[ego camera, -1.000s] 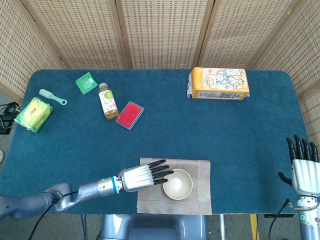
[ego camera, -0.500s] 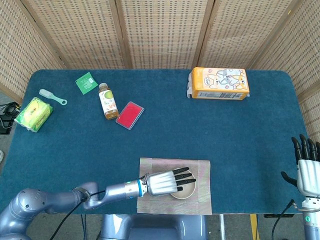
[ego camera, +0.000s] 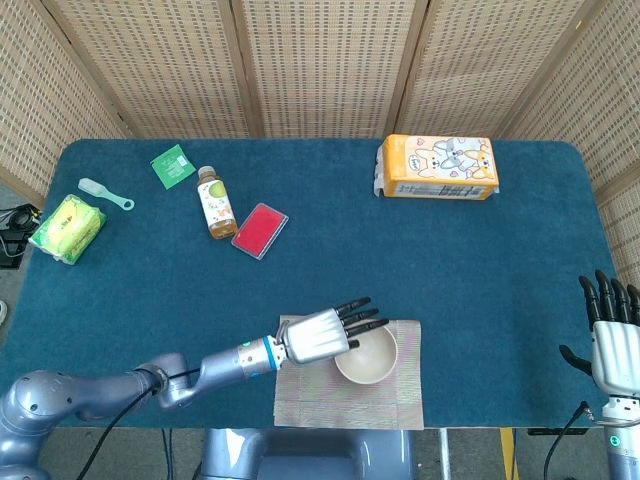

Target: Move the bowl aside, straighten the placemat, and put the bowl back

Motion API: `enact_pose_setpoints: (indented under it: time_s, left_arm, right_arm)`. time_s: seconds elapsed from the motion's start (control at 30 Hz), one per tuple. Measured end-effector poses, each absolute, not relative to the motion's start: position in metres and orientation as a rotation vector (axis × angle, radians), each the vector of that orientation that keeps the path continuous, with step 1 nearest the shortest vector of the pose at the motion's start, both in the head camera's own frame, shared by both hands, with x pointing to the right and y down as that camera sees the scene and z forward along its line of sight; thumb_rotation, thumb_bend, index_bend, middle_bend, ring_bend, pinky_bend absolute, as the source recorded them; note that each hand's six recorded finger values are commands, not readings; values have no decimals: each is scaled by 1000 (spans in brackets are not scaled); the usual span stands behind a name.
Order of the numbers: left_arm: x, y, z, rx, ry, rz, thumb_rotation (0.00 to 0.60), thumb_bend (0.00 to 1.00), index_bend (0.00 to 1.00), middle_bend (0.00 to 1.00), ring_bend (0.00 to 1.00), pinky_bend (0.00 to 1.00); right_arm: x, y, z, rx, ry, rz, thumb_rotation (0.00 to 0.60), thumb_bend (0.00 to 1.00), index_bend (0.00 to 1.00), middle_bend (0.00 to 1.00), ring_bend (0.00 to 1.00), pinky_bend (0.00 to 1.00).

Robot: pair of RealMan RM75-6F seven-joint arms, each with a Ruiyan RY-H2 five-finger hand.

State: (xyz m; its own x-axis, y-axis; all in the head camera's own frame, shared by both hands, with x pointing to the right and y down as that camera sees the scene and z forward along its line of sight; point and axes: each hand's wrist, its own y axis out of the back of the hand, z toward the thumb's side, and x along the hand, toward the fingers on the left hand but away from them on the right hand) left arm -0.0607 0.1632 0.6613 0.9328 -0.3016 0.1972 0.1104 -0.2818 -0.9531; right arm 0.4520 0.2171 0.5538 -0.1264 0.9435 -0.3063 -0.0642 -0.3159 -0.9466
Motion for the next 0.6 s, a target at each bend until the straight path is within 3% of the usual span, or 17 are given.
enact_pose_setpoints:
  time_s: [0.27,0.6]
  left_arm:
    - [-150,94,672,-1796,278,-694,600,531,673,0,0,0]
    - [-287,81,701,-1810,410,-1053,600,530,676,0,0,0]
  right_arm:
    - [447,218,553,-1328,-1057,1550,600,0,0,0,0,0]
    - [440,221,555,-1343,-1040,1542,600,0,0,0,0,0]
